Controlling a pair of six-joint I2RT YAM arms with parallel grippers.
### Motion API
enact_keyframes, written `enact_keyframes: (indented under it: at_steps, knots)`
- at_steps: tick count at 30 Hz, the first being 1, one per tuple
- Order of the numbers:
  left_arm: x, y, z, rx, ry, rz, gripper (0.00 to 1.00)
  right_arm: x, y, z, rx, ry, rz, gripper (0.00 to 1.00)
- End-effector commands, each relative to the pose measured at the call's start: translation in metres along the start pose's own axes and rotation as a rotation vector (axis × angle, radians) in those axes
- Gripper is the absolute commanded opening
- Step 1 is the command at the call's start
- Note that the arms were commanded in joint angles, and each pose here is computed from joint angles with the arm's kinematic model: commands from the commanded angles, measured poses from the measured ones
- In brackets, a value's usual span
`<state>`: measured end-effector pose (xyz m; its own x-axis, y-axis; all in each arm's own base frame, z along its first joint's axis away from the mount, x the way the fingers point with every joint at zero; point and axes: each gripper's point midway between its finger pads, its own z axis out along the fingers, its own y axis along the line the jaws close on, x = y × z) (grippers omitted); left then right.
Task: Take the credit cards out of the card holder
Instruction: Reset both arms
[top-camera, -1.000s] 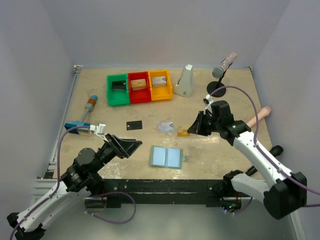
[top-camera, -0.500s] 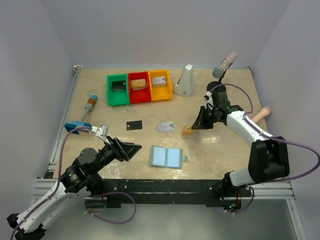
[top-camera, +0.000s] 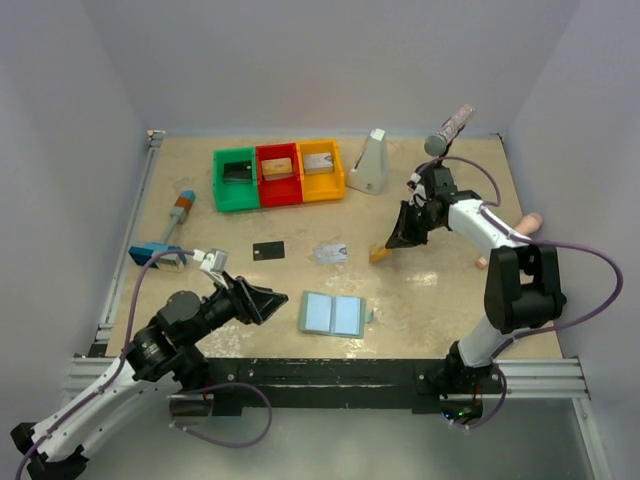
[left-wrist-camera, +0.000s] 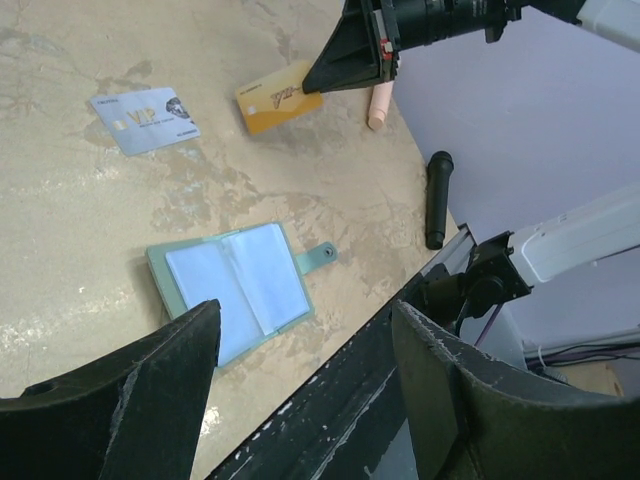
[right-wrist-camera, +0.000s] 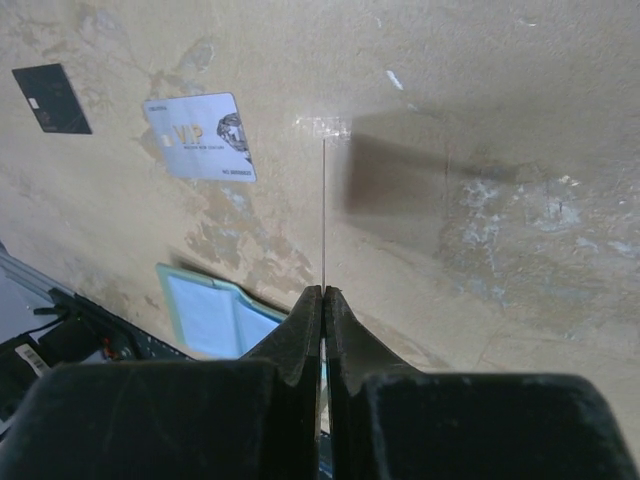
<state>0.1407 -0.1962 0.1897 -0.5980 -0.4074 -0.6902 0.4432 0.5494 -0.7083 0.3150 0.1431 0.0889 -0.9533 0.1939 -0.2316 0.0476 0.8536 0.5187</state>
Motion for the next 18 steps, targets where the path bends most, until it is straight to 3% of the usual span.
enact_keyframes:
  at_steps: [1,12,18]
  knots:
    - [-0.012,-0.021,-0.001,0.073,-0.012,0.039,0.74,-0.002,-0.001,0.0,-0.007,0.045,-0.033,0.0]
    - [-0.005,-0.019,0.004,0.074,0.011,0.034,0.74,-0.001,-0.013,0.009,0.026,0.073,-0.011,0.0]
    - [-0.002,-0.016,0.006,0.072,0.018,0.029,0.74,0.0,-0.018,0.007,0.04,0.071,-0.003,0.07]
